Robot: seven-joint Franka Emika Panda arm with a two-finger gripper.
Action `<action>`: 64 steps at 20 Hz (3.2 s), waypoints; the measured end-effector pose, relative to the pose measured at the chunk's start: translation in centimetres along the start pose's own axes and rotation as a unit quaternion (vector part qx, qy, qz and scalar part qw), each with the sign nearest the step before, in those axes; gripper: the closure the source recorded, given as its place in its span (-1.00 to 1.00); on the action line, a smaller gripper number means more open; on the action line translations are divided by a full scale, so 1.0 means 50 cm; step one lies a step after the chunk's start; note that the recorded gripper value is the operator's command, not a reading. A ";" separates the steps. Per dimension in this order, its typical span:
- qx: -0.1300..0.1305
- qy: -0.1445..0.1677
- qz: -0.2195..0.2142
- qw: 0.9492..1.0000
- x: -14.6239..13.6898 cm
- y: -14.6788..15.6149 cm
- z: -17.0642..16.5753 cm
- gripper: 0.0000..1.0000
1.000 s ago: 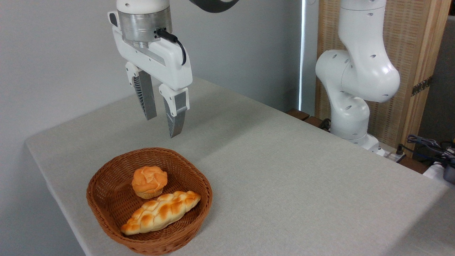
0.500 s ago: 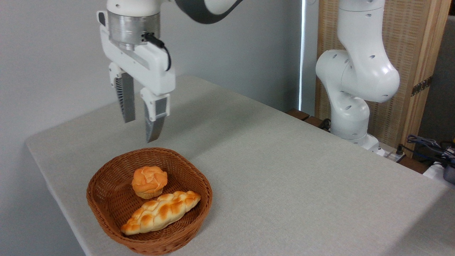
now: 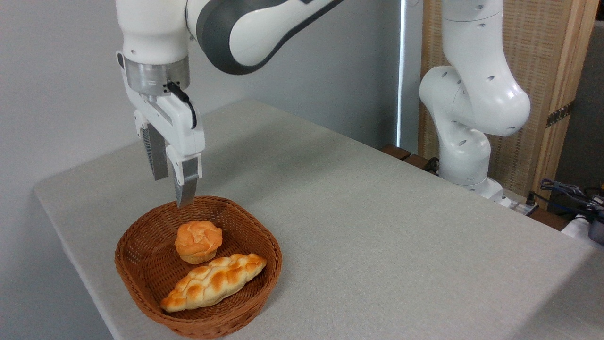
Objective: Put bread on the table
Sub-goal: 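Move the open gripper down toward the round orange bun in the basket, then lower the gripper around the round bun and close on it, then lift the held bun out of the basket and carry it beside the basket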
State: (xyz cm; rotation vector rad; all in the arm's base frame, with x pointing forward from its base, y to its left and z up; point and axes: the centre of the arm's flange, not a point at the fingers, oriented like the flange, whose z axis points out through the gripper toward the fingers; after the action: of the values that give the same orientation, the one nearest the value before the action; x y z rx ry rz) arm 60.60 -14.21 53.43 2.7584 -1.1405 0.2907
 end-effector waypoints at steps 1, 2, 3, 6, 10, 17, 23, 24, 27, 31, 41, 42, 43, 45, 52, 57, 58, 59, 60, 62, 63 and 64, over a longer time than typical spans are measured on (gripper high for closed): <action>-0.002 -0.003 -0.001 1.000 -0.002 -0.002 0.008 -1.00; -0.004 -0.006 -0.002 1.000 -0.004 -0.003 0.016 -1.00; -0.006 -0.010 -0.003 1.000 -0.008 -0.004 0.025 -1.00; -0.019 -0.031 -0.009 0.999 -0.029 -0.007 0.073 -1.00; -0.012 -0.067 -0.005 0.998 -0.050 -0.026 0.129 -1.00; 0.001 -0.090 0.009 0.996 -0.052 -0.035 0.166 -1.00; -0.020 -0.077 -0.004 0.997 -0.047 -0.030 0.176 -1.00; -0.021 -0.077 -0.004 0.997 -0.047 -0.030 0.178 -1.00; -0.026 -0.077 -0.006 0.997 -0.047 -0.029 0.186 -1.00; -0.029 -0.067 -0.011 0.997 -0.041 -0.030 0.192 0.34; -0.060 -0.037 0.000 0.998 -0.032 -0.023 0.189 0.57; -0.060 -0.036 0.000 0.998 -0.032 -0.023 0.189 0.57; -0.060 -0.036 0.000 0.998 -0.032 -0.023 0.189 0.57; -0.060 -0.036 0.000 0.998 -0.032 -0.023 0.188 0.57; -0.053 -0.026 -0.003 0.998 -0.033 -0.033 0.161 0.43; -0.076 0.004 -0.040 0.996 -0.060 -0.057 0.098 0.43; -0.085 0.005 -0.046 0.995 -0.069 -0.060 0.084 0.43; -0.095 0.000 -0.050 0.994 -0.080 -0.060 0.072 0.43; -0.105 -0.009 -0.053 0.993 -0.093 -0.059 0.059 0.43; -0.119 -0.023 -0.058 0.991 -0.119 -0.060 0.029 0.42; -0.124 -0.028 -0.061 0.990 -0.134 -0.062 0.011 0.40; -0.129 -0.034 -0.063 0.989 -0.149 -0.062 -0.007 0.37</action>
State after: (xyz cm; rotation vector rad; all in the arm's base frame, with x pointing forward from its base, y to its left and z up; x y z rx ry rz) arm 57.61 -6.87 51.88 2.6121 -0.9368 0.0300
